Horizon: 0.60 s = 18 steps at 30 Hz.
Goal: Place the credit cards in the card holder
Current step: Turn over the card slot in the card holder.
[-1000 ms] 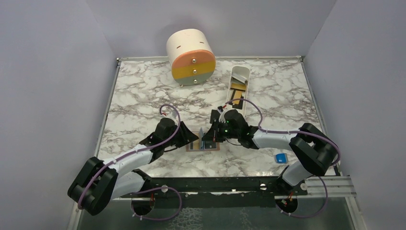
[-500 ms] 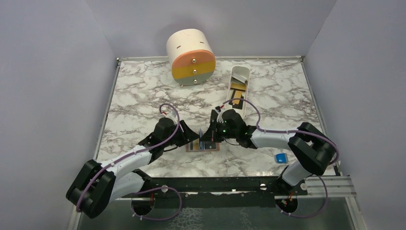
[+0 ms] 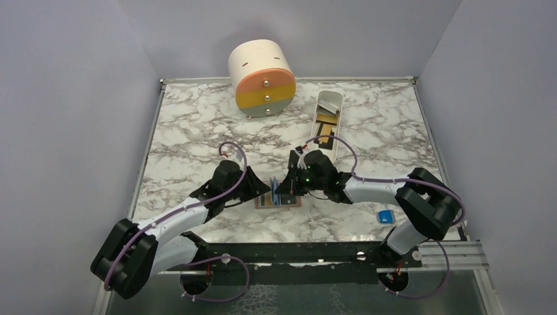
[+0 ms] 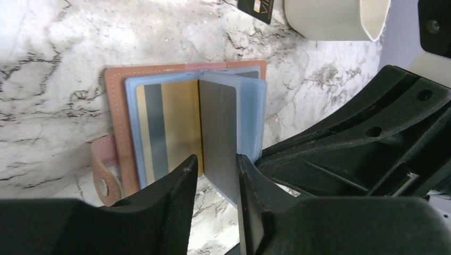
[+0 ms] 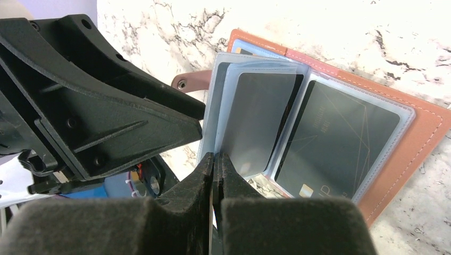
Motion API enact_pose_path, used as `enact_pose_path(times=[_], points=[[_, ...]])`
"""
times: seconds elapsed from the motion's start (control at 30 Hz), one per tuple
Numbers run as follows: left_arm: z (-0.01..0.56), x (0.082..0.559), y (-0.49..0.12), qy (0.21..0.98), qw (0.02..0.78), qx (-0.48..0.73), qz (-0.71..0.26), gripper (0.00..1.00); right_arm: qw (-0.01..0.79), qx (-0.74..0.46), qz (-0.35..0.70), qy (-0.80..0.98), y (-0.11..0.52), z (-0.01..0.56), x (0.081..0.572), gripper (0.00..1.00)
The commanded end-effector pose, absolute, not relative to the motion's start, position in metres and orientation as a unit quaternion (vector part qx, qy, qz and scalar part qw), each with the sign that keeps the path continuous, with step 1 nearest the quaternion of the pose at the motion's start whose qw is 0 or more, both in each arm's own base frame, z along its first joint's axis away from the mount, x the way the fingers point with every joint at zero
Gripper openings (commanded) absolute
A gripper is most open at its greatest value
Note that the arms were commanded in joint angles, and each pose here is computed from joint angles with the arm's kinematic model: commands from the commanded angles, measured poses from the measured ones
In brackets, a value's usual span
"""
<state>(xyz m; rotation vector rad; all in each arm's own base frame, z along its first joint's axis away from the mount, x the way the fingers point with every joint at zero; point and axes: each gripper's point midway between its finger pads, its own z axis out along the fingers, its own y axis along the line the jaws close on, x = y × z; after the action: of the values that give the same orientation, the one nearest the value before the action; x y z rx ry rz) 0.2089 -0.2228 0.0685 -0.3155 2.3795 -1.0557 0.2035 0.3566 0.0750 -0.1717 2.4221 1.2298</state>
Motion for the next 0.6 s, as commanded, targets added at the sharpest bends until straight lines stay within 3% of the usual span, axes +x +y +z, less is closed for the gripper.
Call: enact_pose_path(times=[0.0,0.27,0.47,0.57], points=[[0.067,0.219,-0.209,0.89,0.278,-0.119,-0.342,0.31,0.224,-0.065,0.417,0.879,0.353,0.074,0.208,0.03],[0.053,0.22,-0.183,0.914,0.281,-0.138,-0.26,0.22,0.241,-0.063,0.359,0.9,0.333,0.067,0.213,0.06],[0.056,0.221,-0.173,0.916,0.291,-0.145,-0.236,0.22,0.278,-0.056,0.28,0.917,0.297,0.067,0.219,0.2],[0.075,0.227,-0.185,0.899,0.311,-0.133,-0.277,0.26,0.308,-0.091,0.263,0.91,0.289,0.081,0.224,0.27]])
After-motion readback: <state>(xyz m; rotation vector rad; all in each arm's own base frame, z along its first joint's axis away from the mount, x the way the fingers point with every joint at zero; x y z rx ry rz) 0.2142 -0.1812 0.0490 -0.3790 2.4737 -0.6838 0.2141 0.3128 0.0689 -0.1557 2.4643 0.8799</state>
